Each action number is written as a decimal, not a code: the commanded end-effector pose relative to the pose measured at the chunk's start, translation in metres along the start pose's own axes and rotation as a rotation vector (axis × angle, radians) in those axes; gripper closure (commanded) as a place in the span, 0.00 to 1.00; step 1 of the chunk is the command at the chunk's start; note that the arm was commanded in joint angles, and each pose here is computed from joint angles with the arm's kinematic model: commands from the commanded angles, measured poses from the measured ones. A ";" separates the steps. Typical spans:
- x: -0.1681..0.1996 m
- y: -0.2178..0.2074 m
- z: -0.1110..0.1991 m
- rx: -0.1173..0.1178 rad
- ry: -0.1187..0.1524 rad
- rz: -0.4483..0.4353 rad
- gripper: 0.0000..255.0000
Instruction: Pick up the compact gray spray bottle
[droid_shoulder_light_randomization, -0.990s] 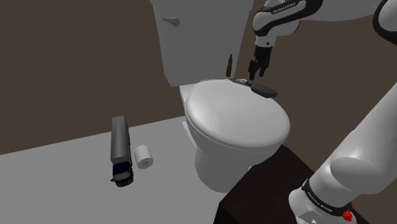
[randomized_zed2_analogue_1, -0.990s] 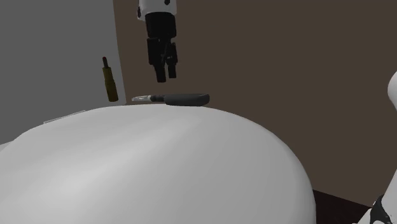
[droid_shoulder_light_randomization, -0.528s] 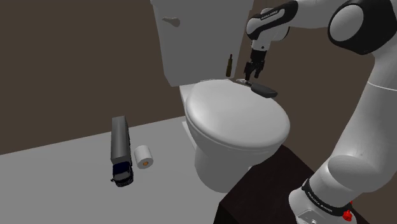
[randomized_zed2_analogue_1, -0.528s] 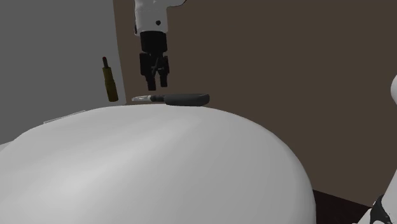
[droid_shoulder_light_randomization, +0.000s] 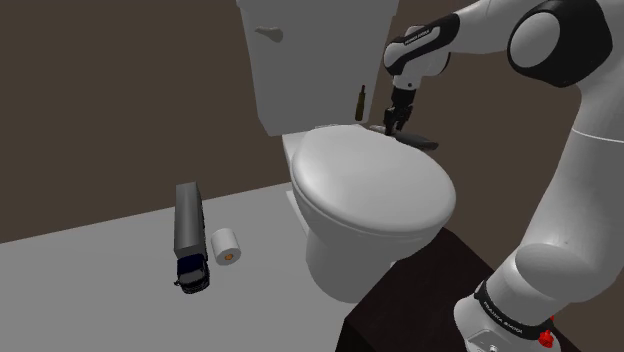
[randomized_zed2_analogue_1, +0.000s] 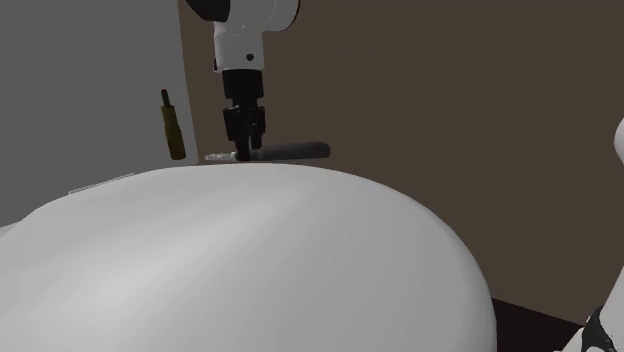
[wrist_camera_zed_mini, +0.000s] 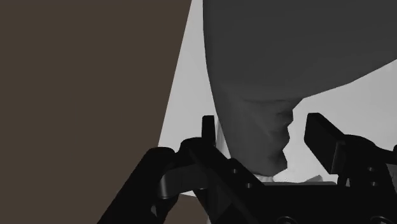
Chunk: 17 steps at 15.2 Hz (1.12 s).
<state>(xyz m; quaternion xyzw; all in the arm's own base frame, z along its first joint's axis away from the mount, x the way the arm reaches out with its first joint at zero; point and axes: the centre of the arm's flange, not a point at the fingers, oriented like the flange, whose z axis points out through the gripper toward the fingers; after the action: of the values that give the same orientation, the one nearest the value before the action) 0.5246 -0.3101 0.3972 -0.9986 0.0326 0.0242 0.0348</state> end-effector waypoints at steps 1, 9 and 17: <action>-0.007 0.009 0.013 0.002 -0.019 0.020 1.00; -0.005 0.011 0.006 0.002 -0.019 0.019 1.00; -0.008 0.008 -0.036 0.002 -0.019 0.019 1.00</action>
<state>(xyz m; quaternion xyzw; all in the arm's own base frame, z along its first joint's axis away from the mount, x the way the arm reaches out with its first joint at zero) 0.5222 -0.3091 0.4203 -0.9977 0.0330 0.0424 0.0415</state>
